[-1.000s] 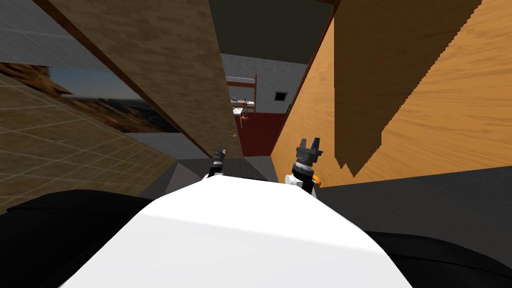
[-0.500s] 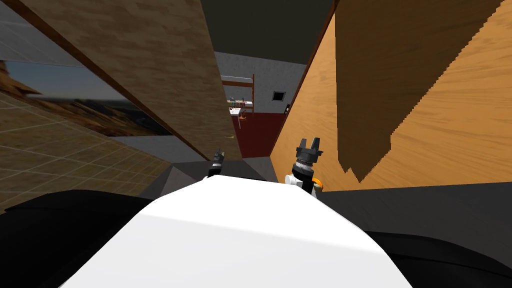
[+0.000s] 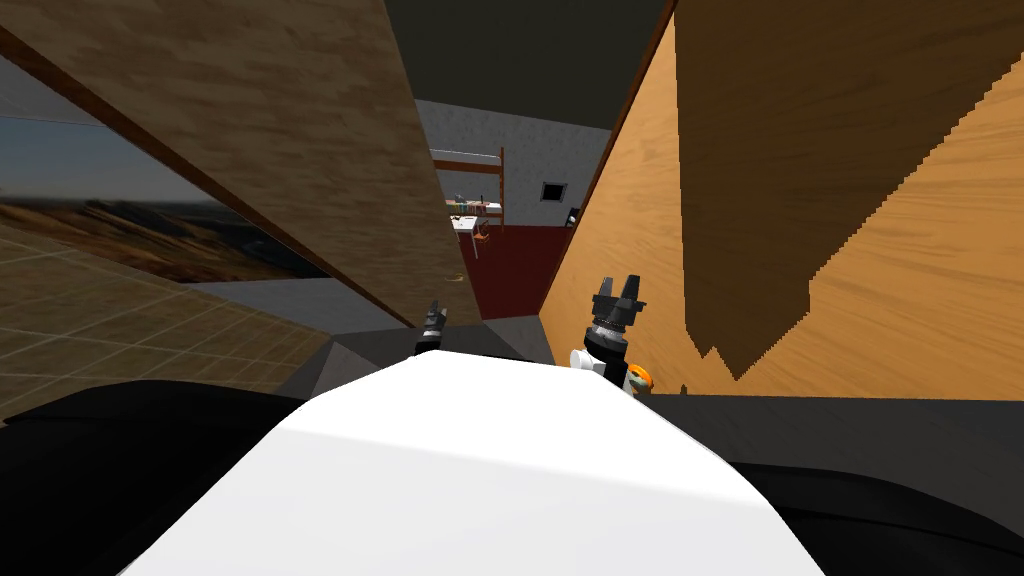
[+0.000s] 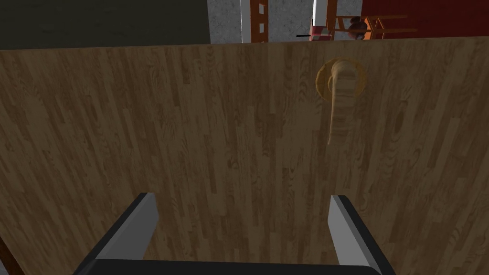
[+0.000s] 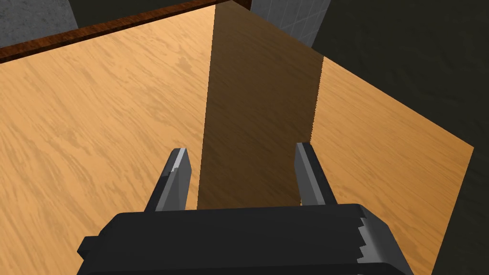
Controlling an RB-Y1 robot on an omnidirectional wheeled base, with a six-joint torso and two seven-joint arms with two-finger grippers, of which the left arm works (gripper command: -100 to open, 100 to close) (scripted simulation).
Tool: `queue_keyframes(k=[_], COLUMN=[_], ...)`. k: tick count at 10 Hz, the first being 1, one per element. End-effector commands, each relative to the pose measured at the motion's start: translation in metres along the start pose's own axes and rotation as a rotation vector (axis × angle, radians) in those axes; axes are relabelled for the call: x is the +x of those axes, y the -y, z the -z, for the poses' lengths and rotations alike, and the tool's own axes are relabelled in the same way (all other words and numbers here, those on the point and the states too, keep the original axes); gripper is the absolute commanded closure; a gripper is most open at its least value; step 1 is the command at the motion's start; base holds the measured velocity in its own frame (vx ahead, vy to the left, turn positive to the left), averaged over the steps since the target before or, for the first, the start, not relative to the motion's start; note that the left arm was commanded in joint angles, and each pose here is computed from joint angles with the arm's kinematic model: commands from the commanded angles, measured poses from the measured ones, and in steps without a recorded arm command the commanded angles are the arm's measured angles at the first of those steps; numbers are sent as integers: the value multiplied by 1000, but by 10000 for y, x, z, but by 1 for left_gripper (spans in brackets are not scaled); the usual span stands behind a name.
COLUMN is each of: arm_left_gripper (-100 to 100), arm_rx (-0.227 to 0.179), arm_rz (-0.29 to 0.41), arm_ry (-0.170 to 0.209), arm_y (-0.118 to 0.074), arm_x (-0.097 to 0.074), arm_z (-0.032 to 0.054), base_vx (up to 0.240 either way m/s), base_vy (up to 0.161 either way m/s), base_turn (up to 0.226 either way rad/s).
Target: Pull the door open
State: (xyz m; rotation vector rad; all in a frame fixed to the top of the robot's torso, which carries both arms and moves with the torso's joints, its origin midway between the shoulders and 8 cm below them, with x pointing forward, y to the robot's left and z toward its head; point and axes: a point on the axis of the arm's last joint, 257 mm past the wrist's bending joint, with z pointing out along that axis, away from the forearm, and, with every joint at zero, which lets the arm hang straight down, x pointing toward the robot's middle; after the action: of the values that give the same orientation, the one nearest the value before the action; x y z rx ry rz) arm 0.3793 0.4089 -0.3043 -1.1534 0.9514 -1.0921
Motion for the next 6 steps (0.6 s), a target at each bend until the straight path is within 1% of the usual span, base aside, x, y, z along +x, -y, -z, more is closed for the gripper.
queue_keyframes(k=[1,3,4,6], arm_left_gripper=[-100,-100,-100,-100], arm_rx=[-16,-36,-56,-73], arm_rz=[2,3,5,6], arm_ry=[9,19,30,39], arm_y=[-97,-198,-293,-375], arm_x=[-71,-143,-213,-276], arm_z=[40,92,145,195], base_vx=[85,99,132,125], base_vy=[13,19,24,43], base_turn=[-44,-52,-71,-55])
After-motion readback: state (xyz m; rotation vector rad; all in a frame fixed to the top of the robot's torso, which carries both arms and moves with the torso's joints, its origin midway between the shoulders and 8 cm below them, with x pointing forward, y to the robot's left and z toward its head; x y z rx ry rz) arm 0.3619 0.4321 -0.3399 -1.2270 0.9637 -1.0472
